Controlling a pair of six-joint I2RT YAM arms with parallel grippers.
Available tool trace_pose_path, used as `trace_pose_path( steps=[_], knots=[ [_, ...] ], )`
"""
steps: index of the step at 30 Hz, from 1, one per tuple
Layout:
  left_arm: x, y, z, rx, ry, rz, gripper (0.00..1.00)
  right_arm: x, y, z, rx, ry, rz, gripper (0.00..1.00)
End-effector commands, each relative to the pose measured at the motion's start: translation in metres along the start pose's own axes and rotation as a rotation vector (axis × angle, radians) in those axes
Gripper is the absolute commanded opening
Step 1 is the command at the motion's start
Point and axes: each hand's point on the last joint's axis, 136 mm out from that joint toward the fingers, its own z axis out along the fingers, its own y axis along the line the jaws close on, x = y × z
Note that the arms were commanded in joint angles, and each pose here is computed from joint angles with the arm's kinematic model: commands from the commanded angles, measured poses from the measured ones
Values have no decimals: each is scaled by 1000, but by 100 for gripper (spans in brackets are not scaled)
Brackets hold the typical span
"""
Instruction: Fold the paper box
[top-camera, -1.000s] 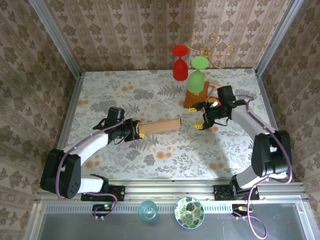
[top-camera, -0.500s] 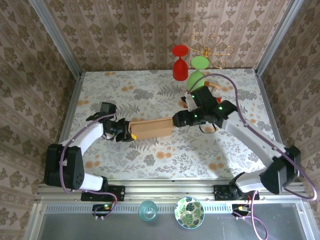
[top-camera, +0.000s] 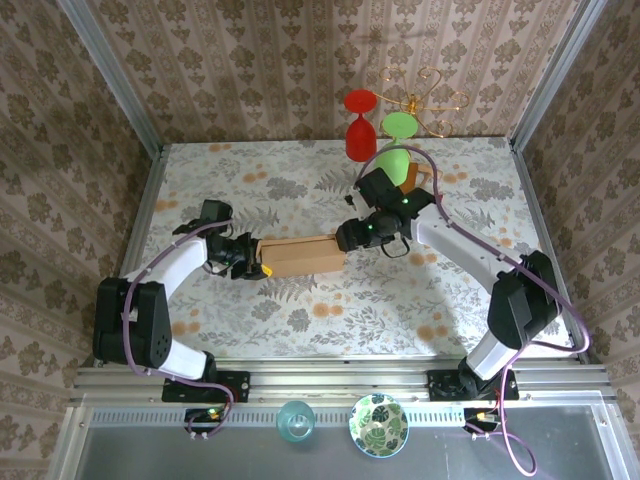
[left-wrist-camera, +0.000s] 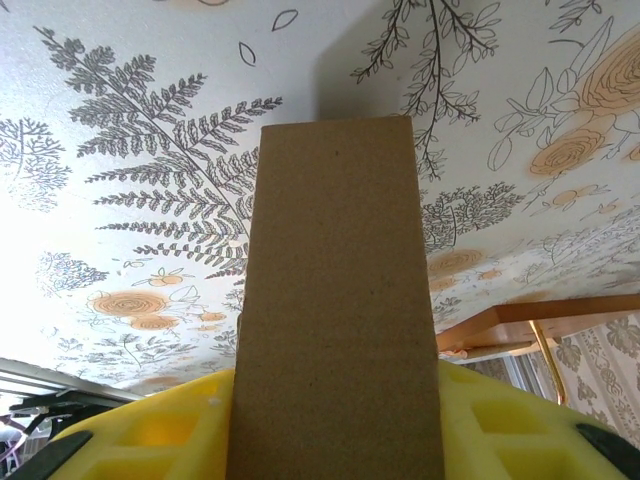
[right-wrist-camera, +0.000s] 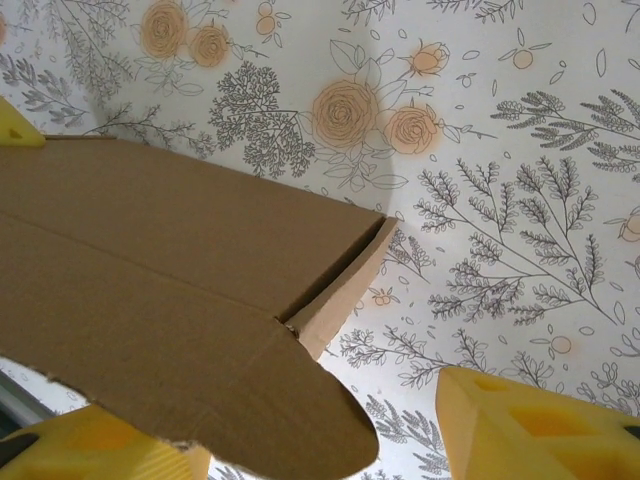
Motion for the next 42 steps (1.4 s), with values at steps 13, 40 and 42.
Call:
trace_pose_path(
  steps=[13, 40, 42],
  knots=[
    [-14, 4, -2, -16, -37, -53, 28, -8, -5, -17, 102, -8, -28, 55],
    [-16, 5, -5, -20, -43, -49, 27, -15, -2, -20, 120, 50, -216, 43],
    [-17, 5, -5, -19, -43, -47, 27, -17, -1, -18, 118, 55, -224, 43]
  ],
)
